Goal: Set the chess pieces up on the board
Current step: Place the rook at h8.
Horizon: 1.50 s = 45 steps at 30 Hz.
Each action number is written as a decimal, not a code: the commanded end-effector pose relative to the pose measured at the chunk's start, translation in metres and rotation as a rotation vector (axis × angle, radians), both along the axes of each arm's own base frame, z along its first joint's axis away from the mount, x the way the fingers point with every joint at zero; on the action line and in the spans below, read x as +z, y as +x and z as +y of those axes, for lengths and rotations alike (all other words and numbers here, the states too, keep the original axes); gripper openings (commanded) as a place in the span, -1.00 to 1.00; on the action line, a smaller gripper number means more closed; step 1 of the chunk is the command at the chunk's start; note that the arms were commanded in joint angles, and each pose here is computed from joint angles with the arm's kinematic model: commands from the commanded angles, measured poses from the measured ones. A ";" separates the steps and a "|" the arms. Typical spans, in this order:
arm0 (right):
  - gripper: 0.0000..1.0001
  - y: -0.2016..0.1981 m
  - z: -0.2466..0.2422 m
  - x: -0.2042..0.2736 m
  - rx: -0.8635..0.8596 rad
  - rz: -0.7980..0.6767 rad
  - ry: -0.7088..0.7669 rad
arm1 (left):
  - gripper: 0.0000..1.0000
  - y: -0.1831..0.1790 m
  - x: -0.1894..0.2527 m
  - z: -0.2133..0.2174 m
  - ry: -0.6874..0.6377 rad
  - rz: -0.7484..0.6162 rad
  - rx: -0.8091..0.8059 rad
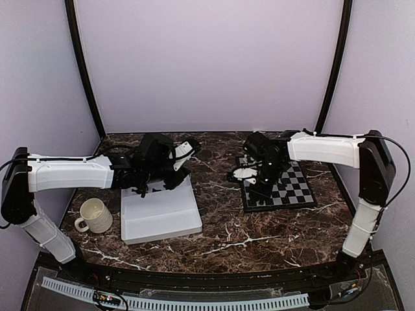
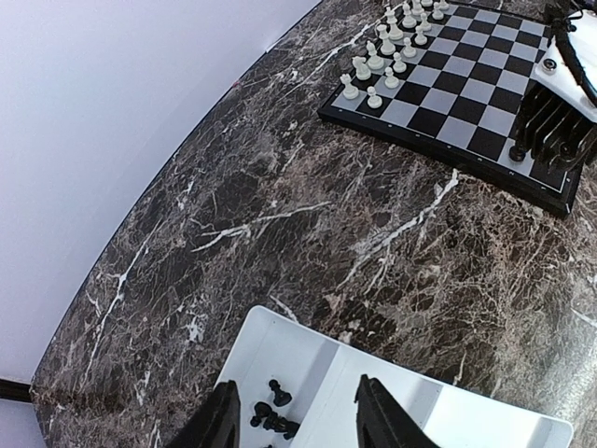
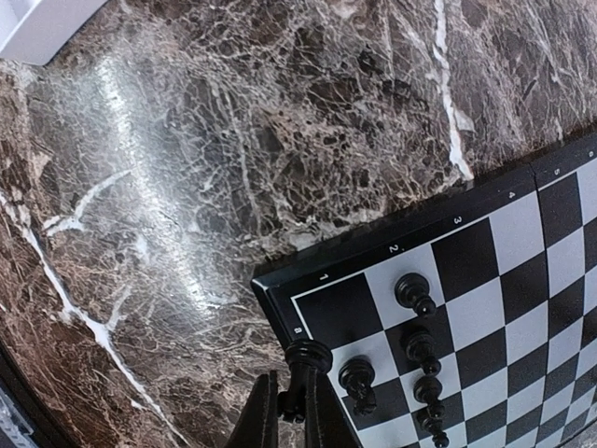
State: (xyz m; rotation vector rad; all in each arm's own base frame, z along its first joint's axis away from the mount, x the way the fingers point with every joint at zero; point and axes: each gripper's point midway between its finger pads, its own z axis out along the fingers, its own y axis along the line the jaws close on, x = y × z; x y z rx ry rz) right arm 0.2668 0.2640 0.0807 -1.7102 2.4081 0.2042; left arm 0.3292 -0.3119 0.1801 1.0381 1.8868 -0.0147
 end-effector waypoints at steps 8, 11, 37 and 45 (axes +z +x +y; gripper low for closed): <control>-1.00 0.005 -0.003 -0.018 0.001 -0.010 -0.064 | -0.10 0.002 0.011 -0.002 -0.025 -0.003 0.008; -1.00 0.006 -0.002 -0.021 0.002 -0.010 -0.065 | -0.10 0.001 0.011 -0.003 -0.032 -0.002 0.002; -0.75 0.013 0.005 -0.029 0.007 -0.006 -0.070 | -0.10 0.003 -0.002 -0.006 0.002 0.022 0.000; -0.54 0.014 0.005 -0.027 0.003 -0.011 -0.067 | -0.10 0.003 -0.005 -0.006 0.004 0.028 0.001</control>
